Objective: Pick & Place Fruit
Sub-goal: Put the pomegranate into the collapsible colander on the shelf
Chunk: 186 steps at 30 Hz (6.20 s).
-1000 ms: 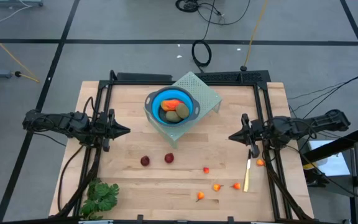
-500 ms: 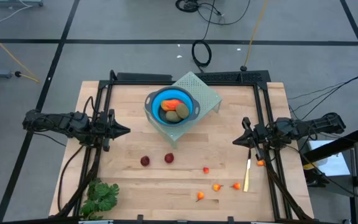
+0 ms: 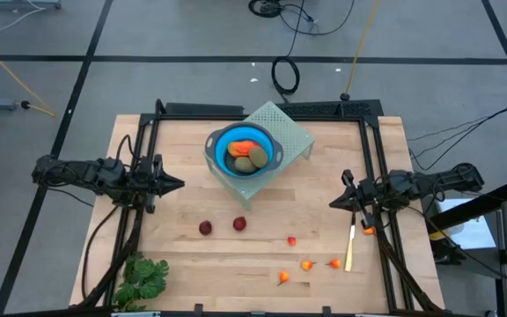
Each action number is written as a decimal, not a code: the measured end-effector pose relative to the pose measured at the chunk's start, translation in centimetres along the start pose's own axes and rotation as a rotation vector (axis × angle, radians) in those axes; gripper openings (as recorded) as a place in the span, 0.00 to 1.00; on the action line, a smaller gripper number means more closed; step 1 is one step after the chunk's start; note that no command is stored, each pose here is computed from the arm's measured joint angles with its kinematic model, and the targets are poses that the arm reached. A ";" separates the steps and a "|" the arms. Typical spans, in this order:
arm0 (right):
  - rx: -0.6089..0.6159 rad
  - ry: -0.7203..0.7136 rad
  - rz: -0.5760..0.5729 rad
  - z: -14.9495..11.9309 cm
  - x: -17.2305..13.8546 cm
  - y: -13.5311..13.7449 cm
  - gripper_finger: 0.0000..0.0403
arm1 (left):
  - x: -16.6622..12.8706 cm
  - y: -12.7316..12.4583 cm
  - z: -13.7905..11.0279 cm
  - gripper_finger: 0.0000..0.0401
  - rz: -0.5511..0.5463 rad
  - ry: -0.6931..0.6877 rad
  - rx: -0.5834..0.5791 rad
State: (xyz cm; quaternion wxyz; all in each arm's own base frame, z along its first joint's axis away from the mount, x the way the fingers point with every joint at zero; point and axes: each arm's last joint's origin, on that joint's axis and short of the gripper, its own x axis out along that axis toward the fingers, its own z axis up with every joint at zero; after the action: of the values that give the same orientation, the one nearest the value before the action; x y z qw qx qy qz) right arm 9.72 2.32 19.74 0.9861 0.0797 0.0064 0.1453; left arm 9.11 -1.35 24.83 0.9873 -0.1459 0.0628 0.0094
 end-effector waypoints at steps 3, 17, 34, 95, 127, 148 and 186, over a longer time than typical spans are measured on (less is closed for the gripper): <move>-0.014 0.000 0.000 -0.3 0.0 0.0 0.00 | 0.0 0.0 0.0 0.05 0.000 0.000 -0.003; -0.015 0.005 -0.006 -0.7 0.0 -0.1 0.00 | 0.0 0.0 0.0 0.05 0.000 0.000 -0.029; -0.015 0.012 -0.003 -0.8 0.0 -0.1 0.00 | 0.0 0.0 0.0 0.05 0.000 0.000 -0.029; -0.073 0.066 -0.009 -1.3 -0.1 -0.2 0.00 | 11.4 -10.7 0.2 0.00 0.176 0.752 -0.315; -0.074 0.065 -0.008 -1.3 -0.1 -0.2 0.00 | 11.3 -9.7 -1.4 0.00 0.652 0.667 -0.911; -0.074 0.065 -0.008 -1.2 -0.1 -0.2 0.00 | 11.4 -9.1 -1.4 0.00 0.694 0.662 -0.904; -0.074 0.065 -0.009 -1.2 -0.1 -0.2 0.00 | 11.4 -9.1 -1.4 0.52 0.676 0.675 -0.862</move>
State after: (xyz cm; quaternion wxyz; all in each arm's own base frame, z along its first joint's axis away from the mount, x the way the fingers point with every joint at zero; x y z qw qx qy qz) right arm 9.67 2.31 18.48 0.9883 0.0383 0.0333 0.1437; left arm 20.55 -10.48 24.71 0.7085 -0.4965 0.4033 0.2981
